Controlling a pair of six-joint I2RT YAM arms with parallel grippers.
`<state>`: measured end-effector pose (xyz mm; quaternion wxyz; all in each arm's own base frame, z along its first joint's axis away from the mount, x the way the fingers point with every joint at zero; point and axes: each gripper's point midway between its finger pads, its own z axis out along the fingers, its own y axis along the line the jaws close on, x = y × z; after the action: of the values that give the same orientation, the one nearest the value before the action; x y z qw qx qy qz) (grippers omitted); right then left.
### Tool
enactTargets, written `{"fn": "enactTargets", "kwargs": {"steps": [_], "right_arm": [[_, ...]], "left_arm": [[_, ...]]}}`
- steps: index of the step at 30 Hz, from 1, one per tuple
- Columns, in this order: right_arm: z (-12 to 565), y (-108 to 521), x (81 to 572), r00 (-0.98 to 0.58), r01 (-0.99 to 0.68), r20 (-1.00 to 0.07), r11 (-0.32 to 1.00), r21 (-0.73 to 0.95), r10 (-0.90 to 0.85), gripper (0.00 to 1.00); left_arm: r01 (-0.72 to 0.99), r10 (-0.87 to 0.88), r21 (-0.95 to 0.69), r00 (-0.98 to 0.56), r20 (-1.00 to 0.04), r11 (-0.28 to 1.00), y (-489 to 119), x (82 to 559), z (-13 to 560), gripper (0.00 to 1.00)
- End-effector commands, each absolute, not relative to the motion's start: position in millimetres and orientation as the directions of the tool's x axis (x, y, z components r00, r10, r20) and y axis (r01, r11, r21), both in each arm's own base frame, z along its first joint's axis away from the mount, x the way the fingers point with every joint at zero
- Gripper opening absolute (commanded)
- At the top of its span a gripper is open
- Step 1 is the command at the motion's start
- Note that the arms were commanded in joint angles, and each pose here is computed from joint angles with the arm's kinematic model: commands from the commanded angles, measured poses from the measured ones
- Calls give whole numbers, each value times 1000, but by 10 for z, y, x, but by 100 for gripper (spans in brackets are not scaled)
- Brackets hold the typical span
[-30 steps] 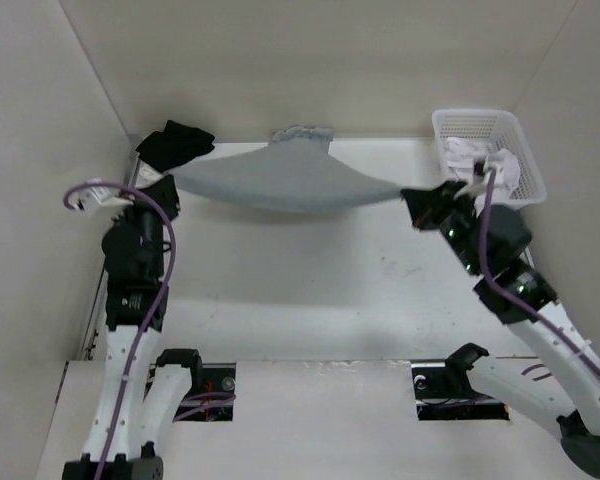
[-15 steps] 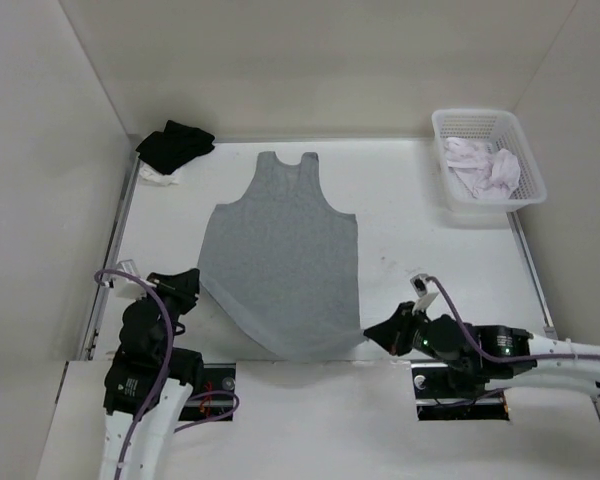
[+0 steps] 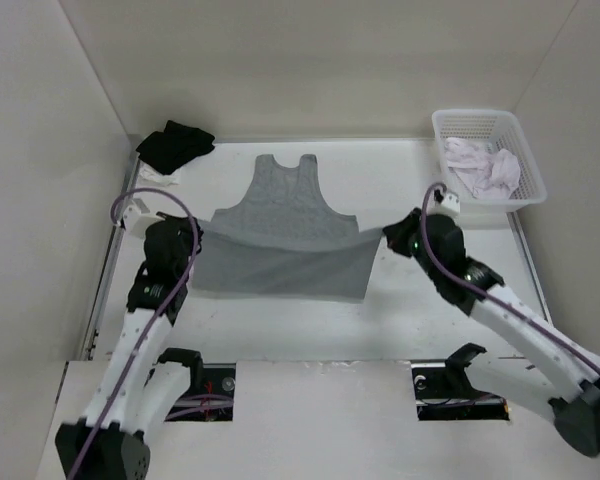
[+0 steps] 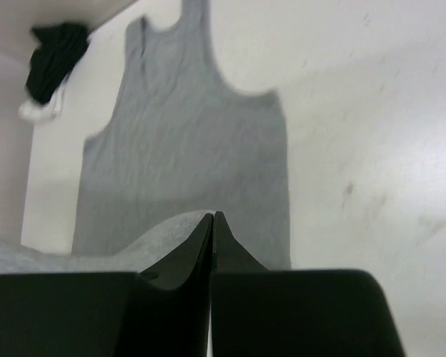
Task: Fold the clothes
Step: Fold the tank top
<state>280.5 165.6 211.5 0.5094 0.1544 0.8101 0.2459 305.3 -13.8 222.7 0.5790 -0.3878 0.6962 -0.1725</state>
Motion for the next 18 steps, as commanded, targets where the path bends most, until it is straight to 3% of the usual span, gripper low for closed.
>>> {"fn": "enactTargets", "kwargs": {"steps": [1,8,11,12,15,16,18], "right_arm": [[2761,1879,3543,-346,-233,-791,770,594,505,0],[2658,1901,5017,-371,-159,-772,783,601,517,0],[2381,1929,5497,-407,-108,-747,785,611,525,1],[2264,1924,5658,-413,-86,-740,787,612,531,6],[2037,1963,5881,-430,-47,-719,781,622,547,45],[2009,1958,5876,-432,-39,-713,778,626,552,52],[2000,1920,5794,-429,-25,-708,776,630,561,56]], "left_arm": [[-218,-744,-769,202,-638,601,19,3673,2972,2],[-308,-723,-724,139,-676,617,54,5045,2583,3],[-334,-715,-693,74,-695,639,18,5561,2288,10],[-341,-711,-684,59,-700,645,23,5695,2198,18],[-343,-709,-670,17,-705,658,25,5833,2083,43],[-337,-706,-670,22,-708,661,34,5777,2128,46],[-321,-693,-668,45,-719,672,35,5572,2243,46]]}}
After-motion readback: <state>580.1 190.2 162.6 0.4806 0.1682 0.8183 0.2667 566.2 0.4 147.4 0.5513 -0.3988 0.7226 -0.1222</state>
